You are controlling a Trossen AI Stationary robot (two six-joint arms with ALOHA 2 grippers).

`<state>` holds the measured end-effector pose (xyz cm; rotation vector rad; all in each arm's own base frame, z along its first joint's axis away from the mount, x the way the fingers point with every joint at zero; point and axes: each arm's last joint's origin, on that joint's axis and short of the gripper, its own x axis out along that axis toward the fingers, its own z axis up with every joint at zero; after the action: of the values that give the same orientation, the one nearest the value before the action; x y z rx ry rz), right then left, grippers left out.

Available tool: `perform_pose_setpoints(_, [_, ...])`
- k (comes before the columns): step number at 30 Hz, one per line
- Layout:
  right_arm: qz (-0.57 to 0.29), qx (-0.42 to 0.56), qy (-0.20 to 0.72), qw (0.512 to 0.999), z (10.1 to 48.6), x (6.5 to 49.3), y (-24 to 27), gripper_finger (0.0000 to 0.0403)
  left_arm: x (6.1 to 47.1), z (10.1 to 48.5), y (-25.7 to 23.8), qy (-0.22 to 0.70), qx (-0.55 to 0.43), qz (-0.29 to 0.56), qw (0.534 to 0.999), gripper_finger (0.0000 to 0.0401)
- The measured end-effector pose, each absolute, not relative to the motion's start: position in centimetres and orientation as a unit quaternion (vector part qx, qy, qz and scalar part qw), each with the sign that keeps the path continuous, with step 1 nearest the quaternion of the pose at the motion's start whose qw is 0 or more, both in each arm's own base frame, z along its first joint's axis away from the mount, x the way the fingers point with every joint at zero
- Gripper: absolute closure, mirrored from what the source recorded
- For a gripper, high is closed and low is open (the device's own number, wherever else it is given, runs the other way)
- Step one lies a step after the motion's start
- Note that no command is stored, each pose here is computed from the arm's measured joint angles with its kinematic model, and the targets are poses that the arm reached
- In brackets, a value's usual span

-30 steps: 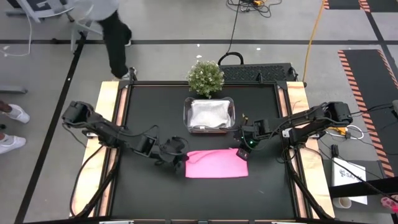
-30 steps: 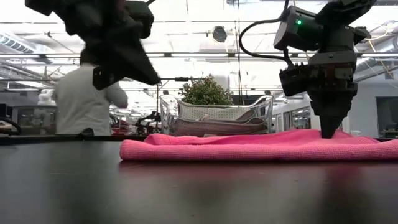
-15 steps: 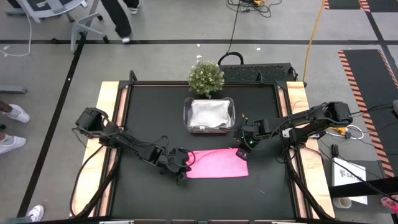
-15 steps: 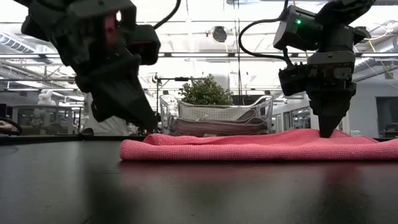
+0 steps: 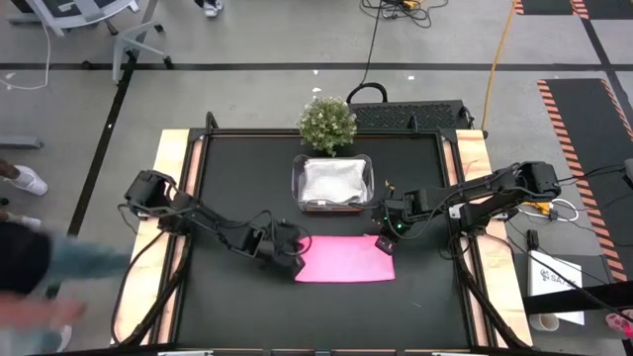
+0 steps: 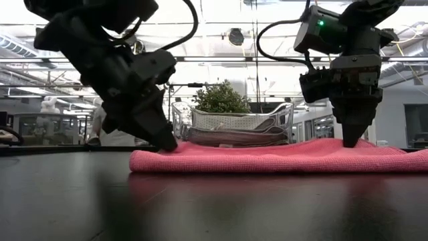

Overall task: Fold microfiber towels
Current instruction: Fold the pink microfiber towel

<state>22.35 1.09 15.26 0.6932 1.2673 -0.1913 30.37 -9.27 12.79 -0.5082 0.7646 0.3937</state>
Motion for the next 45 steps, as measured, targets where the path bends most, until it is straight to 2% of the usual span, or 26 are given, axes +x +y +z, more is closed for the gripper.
perform_pose_setpoints(8, [-0.087,0.316,0.580,0.746,15.3,22.3,1.1,0.0403,30.7,13.4,-8.1,0.346,-0.262,0.209,0.877,0.0375])
perform_pose_setpoints(15, [-0.086,0.314,0.582,0.745,15.2,22.3,1.1,0.0403,30.8,14.7,-10.0,0.343,-0.239,0.099,0.903,0.0375])
perform_pose_setpoints(18, [-0.086,0.314,0.582,0.745,15.2,22.3,1.1,0.0403,30.4,14.6,-11.0,0.356,-0.234,0.080,0.901,0.0375])
perform_pose_setpoints(24, [-0.086,0.314,0.582,0.745,15.2,22.3,1.1,0.0403,29.5,14.0,-11.7,0.390,-0.239,0.091,0.885,0.0375])
perform_pose_setpoints(35, [-0.085,0.314,0.582,0.745,15.2,22.3,1.1,0.0403,29.6,13.1,-11.7,0.390,-0.238,0.121,0.881,0.0375])
perform_pose_setpoints(45, [-0.086,0.314,0.585,0.743,15.2,22.2,1.1,0.0403,30.5,10.8,-12.9,0.379,-0.296,0.107,0.870,0.0375])
